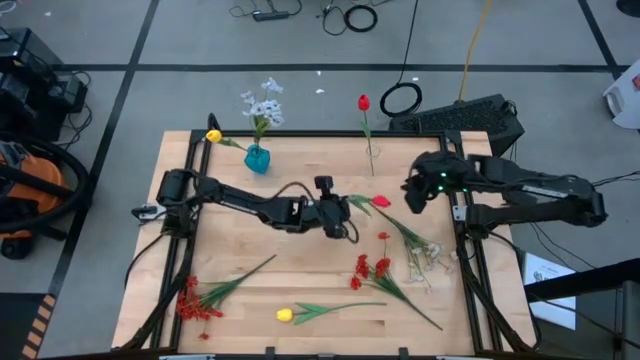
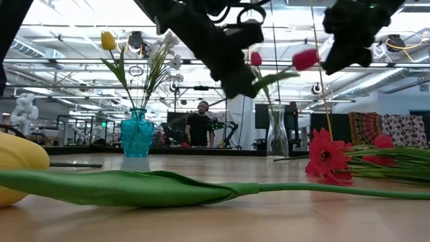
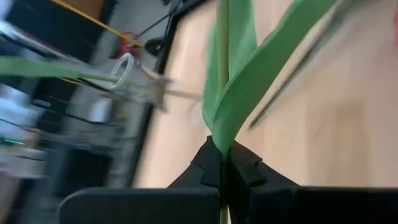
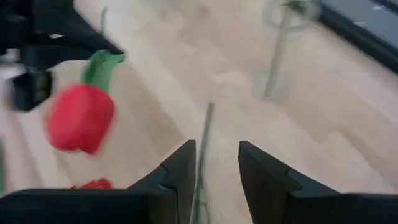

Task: Sort flowers into vase by color
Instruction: Put the red flower into the transparent vase

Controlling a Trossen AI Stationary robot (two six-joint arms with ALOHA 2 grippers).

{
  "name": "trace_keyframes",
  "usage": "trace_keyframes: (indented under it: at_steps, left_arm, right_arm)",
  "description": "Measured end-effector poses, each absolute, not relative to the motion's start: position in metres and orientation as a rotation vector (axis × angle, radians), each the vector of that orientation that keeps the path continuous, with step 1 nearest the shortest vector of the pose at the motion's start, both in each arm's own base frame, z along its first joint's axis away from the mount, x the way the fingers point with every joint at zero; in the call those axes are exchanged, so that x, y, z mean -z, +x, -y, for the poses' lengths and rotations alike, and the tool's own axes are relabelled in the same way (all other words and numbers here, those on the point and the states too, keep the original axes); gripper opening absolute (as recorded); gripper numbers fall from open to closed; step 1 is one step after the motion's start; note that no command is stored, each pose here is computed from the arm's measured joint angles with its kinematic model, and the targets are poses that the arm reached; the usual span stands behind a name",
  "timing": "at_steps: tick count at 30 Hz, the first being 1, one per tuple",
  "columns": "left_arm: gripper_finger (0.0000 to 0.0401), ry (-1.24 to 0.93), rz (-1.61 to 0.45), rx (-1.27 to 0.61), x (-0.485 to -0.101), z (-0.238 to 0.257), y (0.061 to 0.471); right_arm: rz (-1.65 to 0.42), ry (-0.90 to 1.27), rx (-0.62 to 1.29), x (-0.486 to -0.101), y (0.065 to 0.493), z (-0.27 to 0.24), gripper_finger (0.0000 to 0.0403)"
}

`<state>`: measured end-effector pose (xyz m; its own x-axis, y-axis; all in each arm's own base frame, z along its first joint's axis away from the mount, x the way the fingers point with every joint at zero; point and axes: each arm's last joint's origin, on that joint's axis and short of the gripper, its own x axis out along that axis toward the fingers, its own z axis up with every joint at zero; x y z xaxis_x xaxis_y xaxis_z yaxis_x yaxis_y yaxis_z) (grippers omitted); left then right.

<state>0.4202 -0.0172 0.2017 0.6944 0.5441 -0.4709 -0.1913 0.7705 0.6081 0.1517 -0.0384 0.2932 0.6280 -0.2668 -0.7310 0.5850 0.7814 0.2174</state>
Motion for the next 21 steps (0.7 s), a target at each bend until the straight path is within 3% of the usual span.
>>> trace_keyframes:
  at_steps: [10,16,21]
  left_arm:
    - [0.0002,0.001,-0.411,-0.291,-0.236,-0.029,0.423]
    - [0.0010,-0.220,-0.304,-0.172,-0.246,-0.053,0.424]
    - [0.0008,-0.253,-0.192,-0.066,-0.258,-0.054,0.427]
  right_arm:
    - [-0.600,0.517,0.522,-0.242,0.134,0.034,0.0105]
    - [-0.220,0.500,0.322,-0.231,0.152,0.035,0.0105]
    - [0.019,0.407,0.192,-0.241,0.160,0.035,0.0105]
